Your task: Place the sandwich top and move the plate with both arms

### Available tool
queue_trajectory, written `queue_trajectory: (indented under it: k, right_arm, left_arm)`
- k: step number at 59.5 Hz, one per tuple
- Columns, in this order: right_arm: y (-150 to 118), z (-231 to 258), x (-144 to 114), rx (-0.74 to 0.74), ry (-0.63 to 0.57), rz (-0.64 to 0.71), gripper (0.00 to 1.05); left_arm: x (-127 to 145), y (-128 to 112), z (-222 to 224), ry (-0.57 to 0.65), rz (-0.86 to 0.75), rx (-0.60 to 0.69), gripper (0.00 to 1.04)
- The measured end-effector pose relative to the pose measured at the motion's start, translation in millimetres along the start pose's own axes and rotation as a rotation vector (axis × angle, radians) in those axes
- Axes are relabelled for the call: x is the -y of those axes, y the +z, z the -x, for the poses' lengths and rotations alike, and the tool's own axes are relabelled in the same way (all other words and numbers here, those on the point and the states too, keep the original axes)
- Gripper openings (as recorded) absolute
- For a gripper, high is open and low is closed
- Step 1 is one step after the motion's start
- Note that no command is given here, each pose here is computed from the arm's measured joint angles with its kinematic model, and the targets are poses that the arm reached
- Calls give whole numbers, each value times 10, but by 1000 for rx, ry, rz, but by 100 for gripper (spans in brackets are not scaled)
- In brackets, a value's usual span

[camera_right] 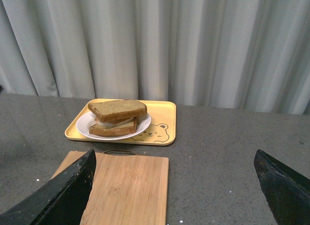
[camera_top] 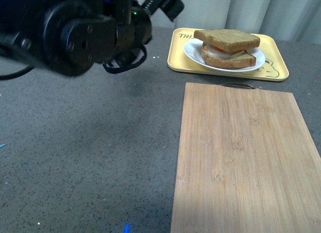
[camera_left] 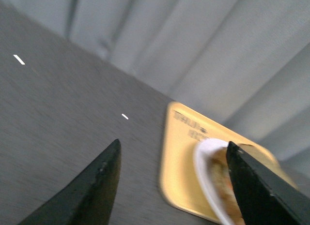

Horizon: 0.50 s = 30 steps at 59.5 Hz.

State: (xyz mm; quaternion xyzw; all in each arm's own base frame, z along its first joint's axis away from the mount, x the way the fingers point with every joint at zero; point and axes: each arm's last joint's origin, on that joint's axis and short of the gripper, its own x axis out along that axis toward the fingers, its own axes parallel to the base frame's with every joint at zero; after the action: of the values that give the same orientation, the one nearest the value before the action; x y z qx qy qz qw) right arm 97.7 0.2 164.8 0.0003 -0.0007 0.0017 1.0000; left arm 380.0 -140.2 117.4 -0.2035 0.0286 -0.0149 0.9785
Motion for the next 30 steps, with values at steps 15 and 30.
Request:
queue_trajectory:
  k: [15, 30]
  right_arm:
    - [0, 0, 0, 0, 0, 0, 95]
    - [0, 0, 0, 0, 0, 0, 95]
  left_arm:
    - [-469, 412, 712, 21, -348, 69, 20]
    - [-741, 539, 1264, 21, -391, 41, 4]
